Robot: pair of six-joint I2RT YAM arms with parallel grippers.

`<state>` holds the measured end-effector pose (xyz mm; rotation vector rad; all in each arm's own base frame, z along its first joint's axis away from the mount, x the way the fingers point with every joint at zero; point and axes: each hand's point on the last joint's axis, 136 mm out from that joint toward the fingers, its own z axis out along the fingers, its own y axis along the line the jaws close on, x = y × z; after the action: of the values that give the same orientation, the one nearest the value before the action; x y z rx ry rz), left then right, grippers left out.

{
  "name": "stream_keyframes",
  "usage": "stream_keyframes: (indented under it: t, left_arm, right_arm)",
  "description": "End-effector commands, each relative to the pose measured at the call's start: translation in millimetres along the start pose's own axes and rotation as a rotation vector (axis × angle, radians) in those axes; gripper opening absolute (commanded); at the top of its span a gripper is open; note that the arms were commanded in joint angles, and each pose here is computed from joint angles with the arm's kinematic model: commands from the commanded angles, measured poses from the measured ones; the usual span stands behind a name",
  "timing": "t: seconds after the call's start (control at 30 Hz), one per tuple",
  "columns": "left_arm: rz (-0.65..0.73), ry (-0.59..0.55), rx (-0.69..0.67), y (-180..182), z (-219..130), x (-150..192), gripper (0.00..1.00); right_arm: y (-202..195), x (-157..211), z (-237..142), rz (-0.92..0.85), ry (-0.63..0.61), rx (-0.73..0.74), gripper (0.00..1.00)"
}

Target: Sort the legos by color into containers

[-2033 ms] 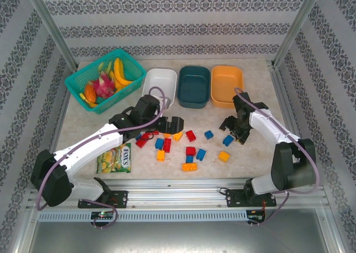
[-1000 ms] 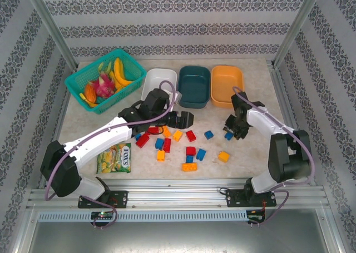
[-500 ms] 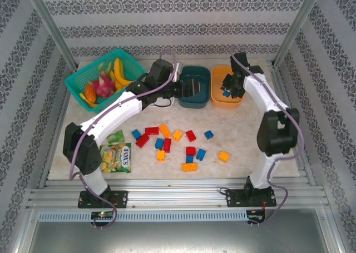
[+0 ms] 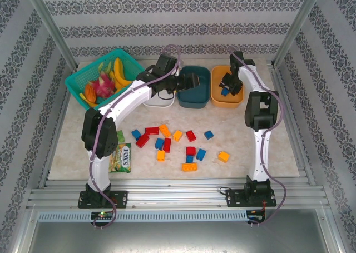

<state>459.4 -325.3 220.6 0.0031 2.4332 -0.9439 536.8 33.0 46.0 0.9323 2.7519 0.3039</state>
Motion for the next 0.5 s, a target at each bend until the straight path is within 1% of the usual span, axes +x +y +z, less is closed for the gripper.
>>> stream_keyframes:
  t: [0.0,0.1,0.17,0.3,0.43,0.47]
  left_arm:
    - [-0.020,-0.007,0.002,-3.2,-12.5,-9.2,0.90]
    - [-0.015,-0.012,-0.018,-1.8,-21.1,-7.9,0.90]
    - [-0.016,-0.018,-0.035,0.6,-28.3,-5.9,0.90]
    - [-0.030,-0.035,-0.058,2.9,-50.0,1.1,0.90]
    - [-0.055,-0.052,-0.097,9.3,-75.4,12.0,0.90]
    - [-0.061,-0.053,-0.107,11.7,-80.7,15.4,0.90]
  right_arm:
    - [8.7,-0.1,-15.1,0.010,0.020,-0.029,0.54]
    - [16.3,-4.5,-36.5,-0.012,-0.016,-0.051,0.62]
    - [22.7,-7.7,-56.8,-0.025,-0.050,-0.074,0.63]
    - [39.3,-11.4,-114.3,-0.059,-0.152,-0.144,0.61]
    - [52.3,-1.0,-177.8,-0.104,-0.258,-0.215,0.60]
    - [53.8,3.5,-187.9,-0.113,-0.272,-0.230,0.60]
